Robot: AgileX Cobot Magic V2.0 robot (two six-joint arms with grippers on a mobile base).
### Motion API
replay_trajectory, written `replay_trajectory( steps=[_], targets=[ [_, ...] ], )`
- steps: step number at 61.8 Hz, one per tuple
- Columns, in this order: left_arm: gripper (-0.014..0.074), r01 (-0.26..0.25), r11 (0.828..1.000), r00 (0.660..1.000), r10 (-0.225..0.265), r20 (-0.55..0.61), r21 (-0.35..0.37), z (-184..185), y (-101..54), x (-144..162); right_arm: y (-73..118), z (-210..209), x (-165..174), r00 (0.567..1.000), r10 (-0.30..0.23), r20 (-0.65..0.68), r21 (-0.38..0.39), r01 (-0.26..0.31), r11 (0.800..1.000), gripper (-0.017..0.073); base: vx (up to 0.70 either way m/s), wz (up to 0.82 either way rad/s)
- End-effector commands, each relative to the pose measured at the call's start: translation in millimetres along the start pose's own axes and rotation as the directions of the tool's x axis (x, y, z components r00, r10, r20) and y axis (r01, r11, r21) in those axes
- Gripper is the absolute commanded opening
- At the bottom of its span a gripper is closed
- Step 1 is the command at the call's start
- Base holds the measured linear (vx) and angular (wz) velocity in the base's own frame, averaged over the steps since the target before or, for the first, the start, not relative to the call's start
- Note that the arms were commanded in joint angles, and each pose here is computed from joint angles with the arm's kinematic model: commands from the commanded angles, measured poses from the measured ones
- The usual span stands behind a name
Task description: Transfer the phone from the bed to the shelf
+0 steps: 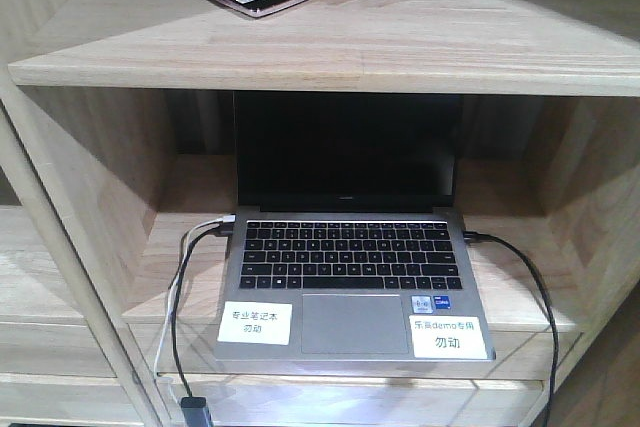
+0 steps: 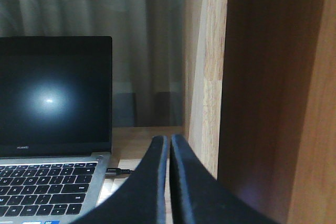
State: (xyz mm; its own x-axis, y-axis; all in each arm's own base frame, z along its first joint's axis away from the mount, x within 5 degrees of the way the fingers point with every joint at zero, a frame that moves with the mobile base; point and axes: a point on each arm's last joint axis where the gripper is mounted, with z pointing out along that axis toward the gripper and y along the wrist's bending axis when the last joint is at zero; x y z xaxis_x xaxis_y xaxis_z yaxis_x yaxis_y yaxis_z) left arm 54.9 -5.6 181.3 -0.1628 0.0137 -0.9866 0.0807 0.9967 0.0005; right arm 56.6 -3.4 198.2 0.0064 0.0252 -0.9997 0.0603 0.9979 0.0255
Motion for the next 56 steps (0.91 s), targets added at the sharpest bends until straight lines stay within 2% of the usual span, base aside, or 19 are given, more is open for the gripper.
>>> replay_trajectory(
  steps=[1, 56],
  targets=[
    [0.0001, 0.012, 1.000, 0.997, -0.012, 0.075, -0.004, -0.3, 0.6, -5.9, -0.2, -0.3, -5.1, 0.997, -0.015, 0.078, 0.004, 0.015, 1.000, -0.0004, 0.00, 0.00],
    [0.0001, 0.012, 1.000, 0.997, -0.012, 0.075, -0.004, -0.3, 0.6, -5.9, -0.2, -0.3, -4.6, 0.997, -0.012, 0.072, 0.004, 0.012, 1.000, -0.0004, 0.00, 0.00]
  ],
)
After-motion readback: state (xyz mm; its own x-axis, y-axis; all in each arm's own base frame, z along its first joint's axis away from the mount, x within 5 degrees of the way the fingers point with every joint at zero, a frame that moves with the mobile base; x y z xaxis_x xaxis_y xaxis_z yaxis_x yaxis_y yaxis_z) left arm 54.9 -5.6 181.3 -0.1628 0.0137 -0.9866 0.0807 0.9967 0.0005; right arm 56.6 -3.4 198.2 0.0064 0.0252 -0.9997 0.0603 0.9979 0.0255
